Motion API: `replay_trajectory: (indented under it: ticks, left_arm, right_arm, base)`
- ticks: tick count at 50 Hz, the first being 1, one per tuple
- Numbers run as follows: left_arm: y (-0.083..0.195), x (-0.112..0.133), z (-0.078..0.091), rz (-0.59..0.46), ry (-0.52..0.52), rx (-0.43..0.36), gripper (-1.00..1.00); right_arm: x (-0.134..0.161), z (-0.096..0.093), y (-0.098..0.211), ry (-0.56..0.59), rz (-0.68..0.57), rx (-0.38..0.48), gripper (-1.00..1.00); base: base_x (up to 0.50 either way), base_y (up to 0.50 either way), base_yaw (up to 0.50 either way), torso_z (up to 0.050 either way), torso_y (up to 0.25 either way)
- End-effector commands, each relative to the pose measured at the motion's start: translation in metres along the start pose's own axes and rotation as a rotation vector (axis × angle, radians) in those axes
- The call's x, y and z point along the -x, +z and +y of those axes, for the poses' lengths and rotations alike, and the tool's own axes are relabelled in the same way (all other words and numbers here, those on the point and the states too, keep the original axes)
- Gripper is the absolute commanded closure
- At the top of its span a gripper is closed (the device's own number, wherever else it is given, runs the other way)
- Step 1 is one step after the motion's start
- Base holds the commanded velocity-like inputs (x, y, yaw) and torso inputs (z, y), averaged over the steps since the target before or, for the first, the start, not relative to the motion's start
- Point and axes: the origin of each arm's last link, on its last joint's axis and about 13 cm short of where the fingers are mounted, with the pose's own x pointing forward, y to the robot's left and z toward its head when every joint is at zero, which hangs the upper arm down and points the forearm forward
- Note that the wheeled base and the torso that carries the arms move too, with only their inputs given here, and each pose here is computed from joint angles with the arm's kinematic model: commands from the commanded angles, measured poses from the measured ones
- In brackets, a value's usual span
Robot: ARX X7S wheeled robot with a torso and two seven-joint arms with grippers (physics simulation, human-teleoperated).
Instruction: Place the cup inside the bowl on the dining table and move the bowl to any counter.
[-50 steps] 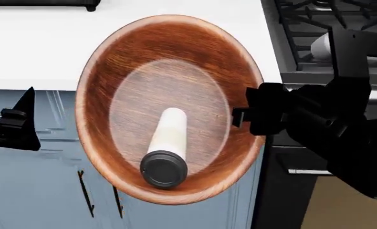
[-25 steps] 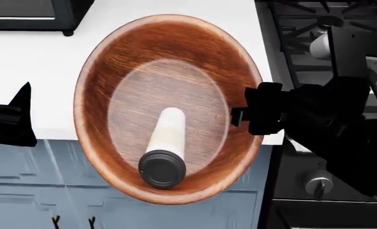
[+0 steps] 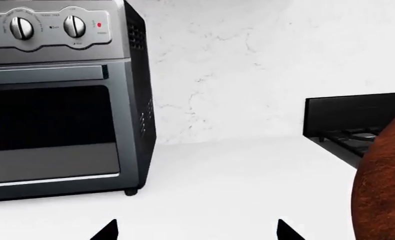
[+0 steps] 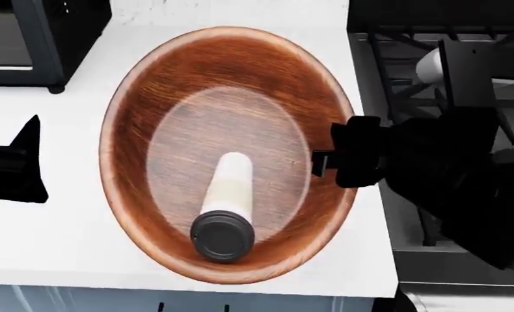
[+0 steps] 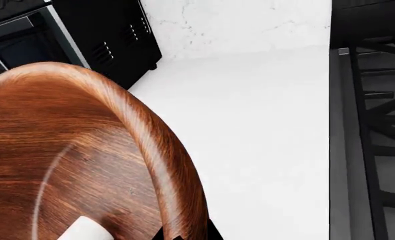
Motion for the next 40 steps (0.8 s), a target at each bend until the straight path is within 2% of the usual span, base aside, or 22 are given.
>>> replay_trajectory:
  ticks: [1, 10, 14, 21, 27, 34, 40]
  left_arm:
    - [-0.001, 0.001, 0.000, 0.001, 0.002, 0.000, -1.00]
    - [-0.002, 0.003, 0.003, 0.003, 0.002, 0.002, -1.00]
    - [-0.003, 0.001, -0.001, 0.005, 0.002, 0.003, -1.00]
    - [-0.004, 0.001, 0.000, 0.008, 0.001, 0.004, -1.00]
    - [-0.005, 0.002, 0.001, 0.009, 0.001, 0.006, -1.00]
    - [-0.007, 0.001, 0.000, 0.016, -0.002, 0.000, -1.00]
    - [-0.009, 0.001, 0.001, 0.017, 0.001, 0.006, -1.00]
  right_arm:
    - [0.002, 0.002, 0.007, 0.020, -0.034, 0.006, 1.00]
    - [-0.002, 0.002, 0.008, 0.023, -0.030, -0.003, 1.00]
    - [-0.005, 0.003, 0.008, 0.030, -0.021, -0.006, 1.00]
    - [-0.017, 0.001, 0.009, 0.014, -0.009, -0.051, 1.00]
    - [-0.036, -0.001, 0.014, 0.017, 0.000, -0.054, 1.00]
    - [-0.069, -0.010, 0.010, 0.000, 0.046, -0.079, 1.00]
    - [-0.087, -0.018, 0.007, -0.033, 0.084, -0.096, 1.00]
  base:
    - [0.50, 0.03, 0.00, 0.000, 0.000]
    - [0.39, 0.00, 0.00, 0.000, 0.002]
    - [0.00, 0.00, 0.00, 0.000, 0.000]
    - [0.00, 0.00, 0.00, 0.001, 0.001]
    - [0.00, 0.00, 0.00, 0.000, 0.000]
    - [0.00, 0.00, 0.00, 0.000, 0.000]
    - [0.00, 0.00, 0.00, 0.000, 0.002]
